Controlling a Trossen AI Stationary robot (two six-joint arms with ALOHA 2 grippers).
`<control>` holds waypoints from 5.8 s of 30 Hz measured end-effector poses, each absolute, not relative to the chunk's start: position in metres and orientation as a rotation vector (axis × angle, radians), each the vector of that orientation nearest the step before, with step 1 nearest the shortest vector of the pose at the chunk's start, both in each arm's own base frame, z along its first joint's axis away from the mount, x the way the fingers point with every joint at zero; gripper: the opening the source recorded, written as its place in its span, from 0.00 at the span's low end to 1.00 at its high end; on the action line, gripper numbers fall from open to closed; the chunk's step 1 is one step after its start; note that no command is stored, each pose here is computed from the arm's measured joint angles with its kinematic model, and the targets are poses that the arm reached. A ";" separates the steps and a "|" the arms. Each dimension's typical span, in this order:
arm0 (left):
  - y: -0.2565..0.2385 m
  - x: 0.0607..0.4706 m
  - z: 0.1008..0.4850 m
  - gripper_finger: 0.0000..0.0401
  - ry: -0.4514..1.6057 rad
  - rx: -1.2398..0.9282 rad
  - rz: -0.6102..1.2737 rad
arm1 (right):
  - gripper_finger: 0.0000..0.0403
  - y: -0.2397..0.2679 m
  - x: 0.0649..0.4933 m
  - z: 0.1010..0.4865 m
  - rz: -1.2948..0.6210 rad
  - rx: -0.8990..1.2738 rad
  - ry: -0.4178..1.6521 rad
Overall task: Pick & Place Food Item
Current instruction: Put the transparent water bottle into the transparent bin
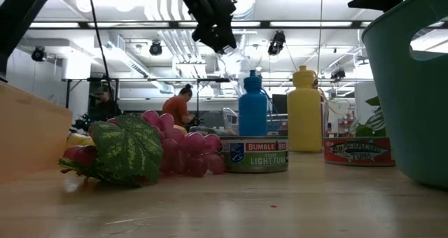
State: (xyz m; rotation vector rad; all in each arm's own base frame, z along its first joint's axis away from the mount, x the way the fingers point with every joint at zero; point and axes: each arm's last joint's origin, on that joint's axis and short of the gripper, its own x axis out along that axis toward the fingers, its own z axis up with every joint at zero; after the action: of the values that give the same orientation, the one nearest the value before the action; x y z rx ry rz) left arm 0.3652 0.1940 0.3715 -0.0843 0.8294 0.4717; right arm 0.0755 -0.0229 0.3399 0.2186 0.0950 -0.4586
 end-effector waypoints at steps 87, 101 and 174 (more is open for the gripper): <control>0.193 0.349 0.321 0.81 1.126 -0.219 0.404 | 0.82 -0.023 0.076 0.340 -0.459 0.219 0.095; 0.199 0.359 0.302 0.81 1.170 -0.225 0.405 | 0.82 -0.023 0.076 0.340 -0.458 0.219 0.095; 0.174 0.327 0.374 0.96 1.076 -0.099 0.583 | 0.82 -0.023 0.076 0.340 -0.459 0.219 0.095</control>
State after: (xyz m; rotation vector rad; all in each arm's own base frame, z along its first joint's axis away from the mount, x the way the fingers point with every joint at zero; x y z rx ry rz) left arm 0.3273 0.1741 0.3736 -0.0992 1.0761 0.5831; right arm 0.0756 -0.0229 0.3399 0.2186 0.0952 -0.4585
